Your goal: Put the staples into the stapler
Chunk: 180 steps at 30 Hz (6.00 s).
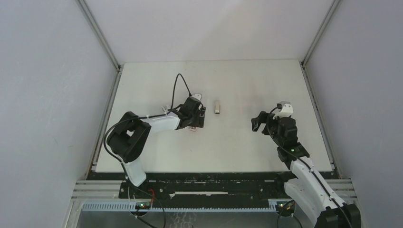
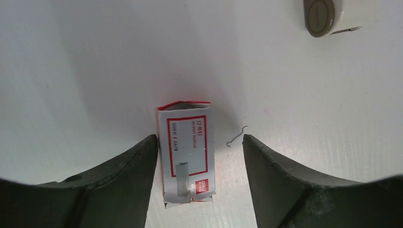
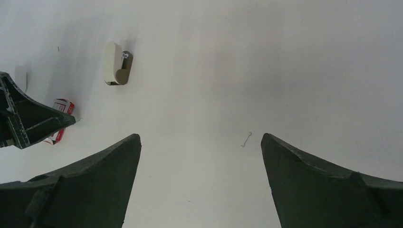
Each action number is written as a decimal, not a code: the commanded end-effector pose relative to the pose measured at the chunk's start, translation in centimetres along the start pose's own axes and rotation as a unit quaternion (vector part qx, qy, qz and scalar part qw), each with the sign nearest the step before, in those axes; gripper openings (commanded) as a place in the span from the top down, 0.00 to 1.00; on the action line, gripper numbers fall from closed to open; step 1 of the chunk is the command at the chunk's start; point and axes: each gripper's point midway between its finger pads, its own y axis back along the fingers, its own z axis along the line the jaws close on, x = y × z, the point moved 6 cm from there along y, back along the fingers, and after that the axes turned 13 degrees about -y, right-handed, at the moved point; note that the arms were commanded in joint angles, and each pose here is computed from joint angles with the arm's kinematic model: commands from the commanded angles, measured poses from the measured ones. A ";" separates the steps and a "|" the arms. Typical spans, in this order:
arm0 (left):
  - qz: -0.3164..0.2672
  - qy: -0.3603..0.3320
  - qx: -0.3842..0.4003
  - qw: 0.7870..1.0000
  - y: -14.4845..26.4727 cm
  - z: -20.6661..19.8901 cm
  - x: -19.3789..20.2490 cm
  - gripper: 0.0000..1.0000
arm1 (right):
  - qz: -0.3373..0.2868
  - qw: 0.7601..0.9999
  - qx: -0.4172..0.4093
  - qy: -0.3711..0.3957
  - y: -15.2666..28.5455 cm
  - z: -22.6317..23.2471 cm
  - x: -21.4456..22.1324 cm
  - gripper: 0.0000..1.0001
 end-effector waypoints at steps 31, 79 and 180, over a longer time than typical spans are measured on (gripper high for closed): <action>-0.076 -0.321 0.336 0.882 7.0 -12.5 7.4 0.49 | 0.293 0.945 -0.098 -0.107 0.1 7.0 7.5 0.46; -0.064 -0.382 0.298 0.872 6.6 -12.9 8.2 0.52 | 0.434 0.887 -0.132 -0.090 -0.9 8.4 14.7 0.84; -0.034 -0.425 0.180 0.887 5.7 -9.9 8.6 0.53 | 0.323 0.944 0.054 -0.047 -2.1 2.0 10.3 1.00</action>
